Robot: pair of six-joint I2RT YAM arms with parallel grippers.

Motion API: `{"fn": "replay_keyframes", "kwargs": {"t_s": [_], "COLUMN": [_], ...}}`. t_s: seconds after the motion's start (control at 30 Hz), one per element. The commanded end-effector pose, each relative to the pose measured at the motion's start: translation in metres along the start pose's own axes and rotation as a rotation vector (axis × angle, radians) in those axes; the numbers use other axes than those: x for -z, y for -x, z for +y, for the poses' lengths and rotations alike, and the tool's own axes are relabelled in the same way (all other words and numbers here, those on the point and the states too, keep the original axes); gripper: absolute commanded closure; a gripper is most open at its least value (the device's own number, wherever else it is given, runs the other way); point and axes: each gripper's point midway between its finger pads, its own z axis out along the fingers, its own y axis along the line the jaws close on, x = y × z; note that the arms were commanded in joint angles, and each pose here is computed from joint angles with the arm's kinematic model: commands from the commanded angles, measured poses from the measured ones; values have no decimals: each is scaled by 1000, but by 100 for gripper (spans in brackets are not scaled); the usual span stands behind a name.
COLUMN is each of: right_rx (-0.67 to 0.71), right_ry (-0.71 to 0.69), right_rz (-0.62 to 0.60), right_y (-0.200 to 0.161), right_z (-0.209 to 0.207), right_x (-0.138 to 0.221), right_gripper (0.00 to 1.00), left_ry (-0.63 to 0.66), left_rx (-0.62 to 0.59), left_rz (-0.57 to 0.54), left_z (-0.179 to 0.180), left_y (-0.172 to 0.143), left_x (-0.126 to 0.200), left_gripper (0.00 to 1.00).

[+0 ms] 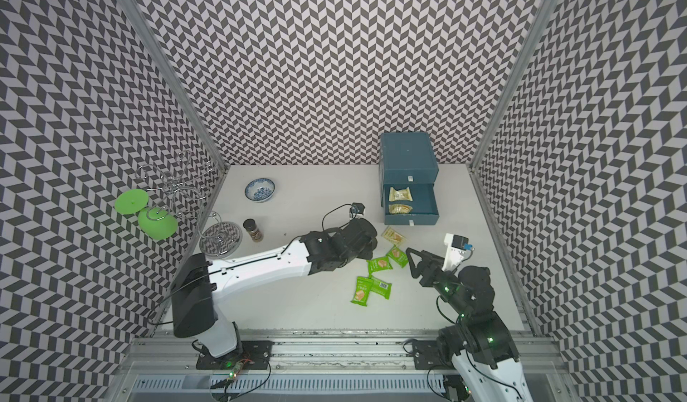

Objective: Place the cookies into the drawer by color
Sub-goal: Pick up the cookie at the center of the board, then place the cookie in the drawer.

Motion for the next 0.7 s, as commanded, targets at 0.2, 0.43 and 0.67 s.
{"fn": "replay_keyframes", "kwargs": {"t_s": [0.2,0.43,0.67], "right_rx": [10,0,-5], "right_ry": [29,21,22], "right_rz": [-90,-103,-93], "right_y": [21,20,17], "right_z": [15,14,14], "right_x": [16,21,24], "right_gripper": [31,31,31], "left_ry": [-122,-214,-224], "left_rx": [-46,-85,-140], "left_rz": [-285,-360,-365], "left_z": [-32,-80,-113], "left_y": [91,128,139], "left_x": [39,12,-37], "left_gripper": [56,56,56]}}
